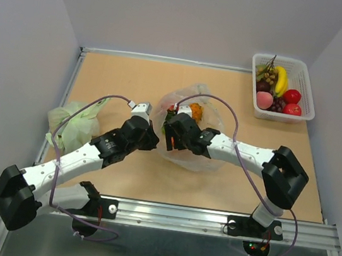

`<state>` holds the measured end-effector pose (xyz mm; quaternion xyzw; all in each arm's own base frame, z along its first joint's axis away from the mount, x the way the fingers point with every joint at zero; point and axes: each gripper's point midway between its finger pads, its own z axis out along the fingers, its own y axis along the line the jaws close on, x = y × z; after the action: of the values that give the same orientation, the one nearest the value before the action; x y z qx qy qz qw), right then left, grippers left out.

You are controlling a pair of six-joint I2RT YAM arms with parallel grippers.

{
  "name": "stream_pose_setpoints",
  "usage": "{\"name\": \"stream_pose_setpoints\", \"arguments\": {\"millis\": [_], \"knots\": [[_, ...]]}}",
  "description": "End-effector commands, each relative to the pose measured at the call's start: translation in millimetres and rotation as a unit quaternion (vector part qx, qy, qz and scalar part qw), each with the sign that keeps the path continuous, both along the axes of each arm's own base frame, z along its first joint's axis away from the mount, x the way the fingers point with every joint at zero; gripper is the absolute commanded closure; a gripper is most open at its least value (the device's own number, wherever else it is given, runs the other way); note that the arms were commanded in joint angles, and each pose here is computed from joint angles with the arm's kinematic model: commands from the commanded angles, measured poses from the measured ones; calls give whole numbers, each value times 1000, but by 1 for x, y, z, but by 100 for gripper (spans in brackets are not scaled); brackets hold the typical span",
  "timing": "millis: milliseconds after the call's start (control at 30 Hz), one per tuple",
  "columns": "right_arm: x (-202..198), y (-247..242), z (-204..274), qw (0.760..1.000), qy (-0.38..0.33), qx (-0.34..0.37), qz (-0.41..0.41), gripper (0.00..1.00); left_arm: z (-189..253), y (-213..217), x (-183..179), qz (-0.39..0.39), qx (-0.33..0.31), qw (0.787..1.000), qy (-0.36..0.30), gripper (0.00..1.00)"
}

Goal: Untie the knot of the plastic bag and take out the fruit

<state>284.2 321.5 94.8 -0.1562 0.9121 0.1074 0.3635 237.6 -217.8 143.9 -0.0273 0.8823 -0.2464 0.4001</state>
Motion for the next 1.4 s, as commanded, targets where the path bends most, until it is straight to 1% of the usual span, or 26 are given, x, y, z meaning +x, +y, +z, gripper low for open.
{"name": "stream_pose_setpoints", "arguments": {"millis": [0, 33, 167, 267, 300, 333, 367, 400, 500, 533, 600, 633, 667, 800, 833, 867, 900, 933, 1000, 1100, 1133, 1233, 1267, 1300, 1333, 1367], "knots": [[0, 11, -13, 1000, 18, 16, -13, 19, 2, -1, -6, -17, -6, 1000, -9, 99], [-5, 11, -22, 999, 33, 16, -7, 14, 1, -1, -7, -20, -8, 1000, -8, 99], [-15, 7, -42, 998, 58, 5, -5, 7, -2, -1, -10, -24, -9, 1000, -6, 99], [-14, 7, -48, 998, 58, -5, 4, 6, -6, -1, -11, -28, -6, 1000, -2, 99], [-13, 8, -48, 998, 55, -4, 6, 8, -8, -1, -12, -29, -5, 1000, 0, 99], [-11, 9, -45, 999, 50, -3, 11, 11, -9, -2, -12, -30, -4, 1000, 2, 99], [-10, 10, -43, 999, 48, -2, 15, 16, -10, -2, -12, -31, -4, 1000, 3, 99], [-8, 13, -35, 999, 39, 5, 18, 30, -11, -2, -12, -31, -3, 1000, 5, 99], [-5, 16, -11, 999, 17, 19, 29, 56, -10, 0, -10, -20, -1, 1000, 5, 99], [-3, 16, 8, 999, 0, 32, 32, 65, -10, 2, -9, -14, 1, 1000, 5, 99], [-3, 14, 27, 998, -21, 38, 47, 70, -8, 5, -5, 4, 2, 1000, 4, 99], [-4, 12, 49, 996, -44, 46, 61, 73, -5, 6, -2, 10, 3, 1000, 0, 99], [-4, 10, 58, 995, -55, 48, 68, 75, -5, 7, -1, 17, 4, 1000, 0, 100], [-6, -11, 106, 989, -115, 50, 75, 79, 3, 11, 8, 42, 8, 999, -7, 100], [-2, -20, 114, 988, -132, 42, 62, 79, 7, 12, 11, 48, 10, 999, -11, 100], [-3, -28, 136, 985, -157, 48, 58, 79, 8, 13, 14, 54, 12, 998, -10, 100], [-2, -36, 144, 983, -169, 44, 49, 79, 5, 14, 15, 59, 17, 998, -5, 100], [3, -51, 169, 978, -202, 42, 28, 79, 7, 16, 18, 65, 20, 998, -4, 100], [7, -69, 194, 972, -232, 38, 6, 79, 3, 16, 20, 66, 27, 997, 3, 100], [29, -108, 229, 960, -275, 22, -49, 79, 0, 14, 22, 62, 29, 998, 9, 100], [44, -137, 236, 954, -285, 5, -89, 79, 1, 13, 22, 59, 26, 998, 8, 100], [71, -184, 253, 939, -299, -13, -168, 79, 4, 11, 22, 54, 24, 998, 4, 100], [89, -216, 249, 931, -292, -27, -216, 79, 4, 12, 22, 52, 26, 998, 4, 100], [98, -232, 257, 924, -296, -21, -240, 79, 7, 11, 22, 50, 25, 998, 1, 100], [116, -261, 247, 918, -282, -24, -278, 78, 7, 11, 21, 46, 26, 999, 0, 100], [125, -277, 246, 912, -278, -20, -301, 78, 8, 11, 21, 45, 25, 999, 0, 100]]}}
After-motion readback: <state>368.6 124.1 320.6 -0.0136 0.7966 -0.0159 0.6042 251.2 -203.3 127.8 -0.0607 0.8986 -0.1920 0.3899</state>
